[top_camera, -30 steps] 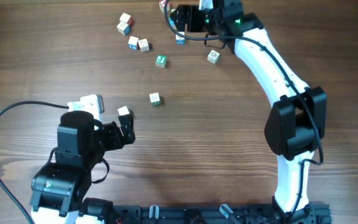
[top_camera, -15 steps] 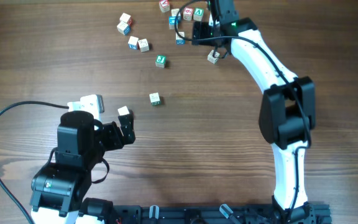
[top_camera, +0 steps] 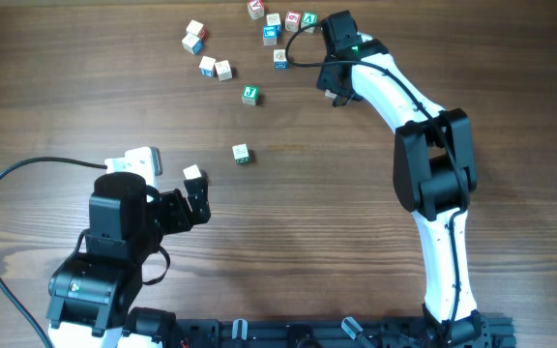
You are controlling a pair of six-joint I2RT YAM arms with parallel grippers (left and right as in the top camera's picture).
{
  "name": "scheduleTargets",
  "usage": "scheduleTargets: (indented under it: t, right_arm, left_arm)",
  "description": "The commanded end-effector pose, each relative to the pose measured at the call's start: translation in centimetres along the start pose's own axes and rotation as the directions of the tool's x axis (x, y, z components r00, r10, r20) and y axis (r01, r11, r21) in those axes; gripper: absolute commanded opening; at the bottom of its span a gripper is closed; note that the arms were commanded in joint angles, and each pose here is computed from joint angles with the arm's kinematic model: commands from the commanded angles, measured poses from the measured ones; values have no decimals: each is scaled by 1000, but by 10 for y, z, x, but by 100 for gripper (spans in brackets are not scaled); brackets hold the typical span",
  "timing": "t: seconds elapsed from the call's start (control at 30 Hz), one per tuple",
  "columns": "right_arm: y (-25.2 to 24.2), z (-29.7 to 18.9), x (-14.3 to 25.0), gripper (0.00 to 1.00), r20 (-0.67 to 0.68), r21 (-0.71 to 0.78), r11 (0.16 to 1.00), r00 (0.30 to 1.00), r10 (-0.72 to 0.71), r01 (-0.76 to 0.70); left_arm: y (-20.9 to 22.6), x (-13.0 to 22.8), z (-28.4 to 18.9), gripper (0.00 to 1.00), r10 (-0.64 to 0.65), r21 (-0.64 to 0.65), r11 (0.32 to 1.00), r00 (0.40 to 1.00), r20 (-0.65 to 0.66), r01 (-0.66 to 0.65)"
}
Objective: Form a horizontal line
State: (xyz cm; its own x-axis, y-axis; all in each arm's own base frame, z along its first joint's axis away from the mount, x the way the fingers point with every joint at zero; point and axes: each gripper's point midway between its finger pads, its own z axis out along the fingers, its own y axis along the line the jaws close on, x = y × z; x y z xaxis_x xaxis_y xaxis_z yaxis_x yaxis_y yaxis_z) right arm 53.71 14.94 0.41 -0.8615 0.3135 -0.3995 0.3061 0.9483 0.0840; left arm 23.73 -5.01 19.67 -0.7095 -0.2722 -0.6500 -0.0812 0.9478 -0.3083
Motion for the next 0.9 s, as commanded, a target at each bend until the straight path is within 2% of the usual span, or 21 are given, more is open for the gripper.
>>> scheduleTargets:
  t: [0.0,0.07,0.13,0.2,0.3,0.4,0.5,0.67,0.87]
  right_arm:
    - [11,5,17,38,-81,-64,998,997,8,-13]
    - [22,1,24,30,-121,-132,991,992,-46,30]
    - [26,-5,30,18,-152,-167,985,986,-66,40]
    - [28,-15,38,11,-195,-190,981,978,-71,33]
    - [37,-39,56,7,-300,-268,963,950,-89,6]
    - [50,-64,78,5,-385,-376,926,905,-178,22]
    - [51,-78,100,5,-443,-401,914,862,-246,55]
    - [63,-79,134,5,-435,-445,878,815,-382,175]
    - [88,-65,164,6,-345,-472,823,794,-501,315]
  left_arm:
    - [-3,-1,-2,100,-10,14,1000,1000,4,10]
    - [-3,-1,-2,100,-10,14,1000,1000,4,10]
    - [-3,-1,-2,100,-10,14,1000,1000,4,10]
    - [-3,-1,-2,100,-10,14,1000,1000,4,10]
    - [-3,-1,-2,100,-10,14,1000,1000,4,10]
    - [-3,-1,-2,100,-10,14,1000,1000,4,10]
    - [-3,-1,-2,100,-10,14,1000,1000,4,10]
    - [-3,-1,-2,100,-10,14,1000,1000,4,10]
    - [-3,-1,-2,100,-10,14,1000,1000,4,10]
